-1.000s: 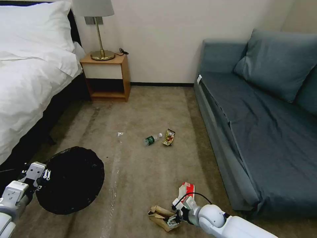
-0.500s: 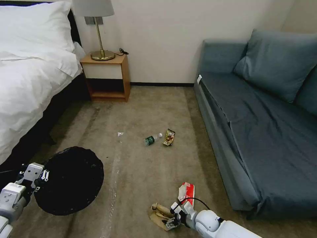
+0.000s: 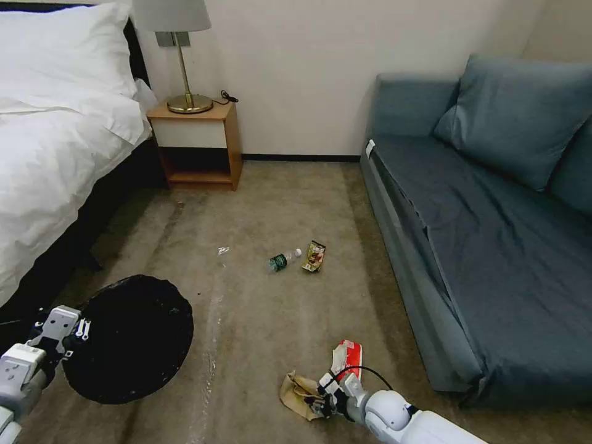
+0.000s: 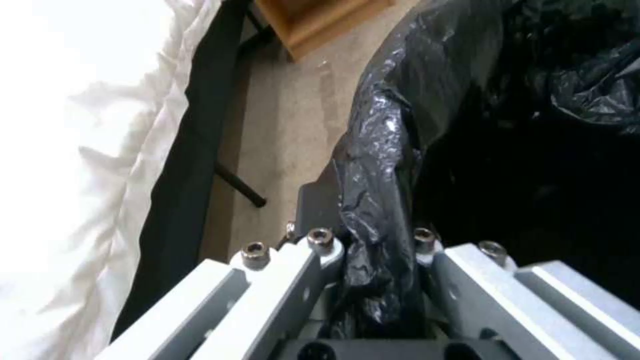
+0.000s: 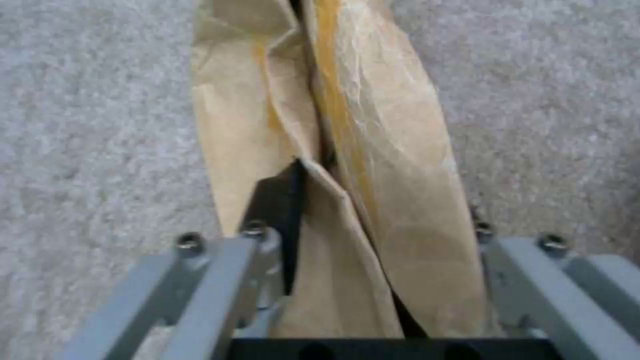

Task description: Pick up the trash bin, then pick up the garbage on the floor and place it into the trash bin.

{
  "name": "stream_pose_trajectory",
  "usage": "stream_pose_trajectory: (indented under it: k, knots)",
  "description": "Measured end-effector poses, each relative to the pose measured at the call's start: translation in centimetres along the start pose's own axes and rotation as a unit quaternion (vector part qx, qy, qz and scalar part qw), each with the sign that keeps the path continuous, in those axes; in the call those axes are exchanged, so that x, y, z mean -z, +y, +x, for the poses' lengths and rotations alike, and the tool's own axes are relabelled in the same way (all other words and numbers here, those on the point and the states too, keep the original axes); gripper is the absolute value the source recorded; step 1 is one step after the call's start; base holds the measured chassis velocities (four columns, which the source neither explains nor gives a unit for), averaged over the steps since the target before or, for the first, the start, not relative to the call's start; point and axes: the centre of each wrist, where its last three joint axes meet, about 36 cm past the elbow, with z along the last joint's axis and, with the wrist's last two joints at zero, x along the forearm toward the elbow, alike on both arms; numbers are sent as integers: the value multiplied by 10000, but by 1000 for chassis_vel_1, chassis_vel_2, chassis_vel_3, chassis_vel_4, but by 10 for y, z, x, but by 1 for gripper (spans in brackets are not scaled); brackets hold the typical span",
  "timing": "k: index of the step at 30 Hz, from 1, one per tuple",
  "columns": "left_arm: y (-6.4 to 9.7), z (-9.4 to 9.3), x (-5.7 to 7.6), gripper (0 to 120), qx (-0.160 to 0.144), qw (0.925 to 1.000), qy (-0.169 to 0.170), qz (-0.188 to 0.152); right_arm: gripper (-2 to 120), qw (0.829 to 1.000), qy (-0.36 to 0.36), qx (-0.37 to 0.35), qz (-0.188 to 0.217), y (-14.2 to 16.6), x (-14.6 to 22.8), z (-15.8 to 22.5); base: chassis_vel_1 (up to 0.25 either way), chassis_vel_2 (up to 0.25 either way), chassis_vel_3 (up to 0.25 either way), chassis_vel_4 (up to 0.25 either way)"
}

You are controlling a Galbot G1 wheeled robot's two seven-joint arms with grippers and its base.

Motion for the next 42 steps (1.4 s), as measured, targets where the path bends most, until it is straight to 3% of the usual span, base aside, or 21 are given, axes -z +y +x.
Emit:
stream_pose_trajectory:
  k: [2, 3, 4, 6, 9, 20, 29, 32, 37, 39, 42]
  knots:
    - [0, 0, 0, 4, 1, 10000, 1, 2, 31, 10000, -6, 3, -1, 0, 0, 0, 0, 0, 0, 0]
    - [0, 0, -1, 4, 8, 10000, 2, 9, 23, 10000, -37, 2, -3, -1, 2, 2, 0, 0, 0, 0]
    - [0, 0, -1, 4, 8, 10000, 2, 9, 23, 10000, -37, 2, -3, -1, 2, 2, 0, 0, 0, 0]
    - [0, 1, -2, 4, 16, 10000, 10, 13, 8, 9999, -140, -28, -7, -3, 8, 7, 0, 0, 0, 0]
    - [1, 2, -2, 4, 27, 10000, 14, 15, 1, 9997, -236, -67, -10, -6, 14, 12, 0, 0, 0, 0]
    - [-2, 5, -3, 4, 6, 10000, -60, 66, 0, 9977, -623, -258, 71, -19, 32, 52, 0, 0, 0, 0]
    - [-8, 3, 0, 4, -145, 9997, -135, 148, 0, 9832, -1768, -345, 297, -23, 113, 116, 0, 0, 0, 0]
    - [-12, -1, -3, 4, -183, 9995, -147, 206, 0, 9736, -2256, -155, 297, -10, 162, 150, 0, 0, 0, 0]
    - [-15, -6, -5, 4, -218, 9993, -170, 255, 0, 9676, -2518, 105, 179, 6, 197, 168, 0, 0, 0, 0]
    - [-16, -9, -4, 4, -289, 9987, -256, 339, 0, 9636, -2640, 384, 175, 25, 219, 174, 0, 0, 0, 0]
    - [-18, -10, -2, 4, -339, 9980, -313, 441, 0, 9623, -2667, 497, 215, 33, 226, 173, 0, 0, 0, 0]
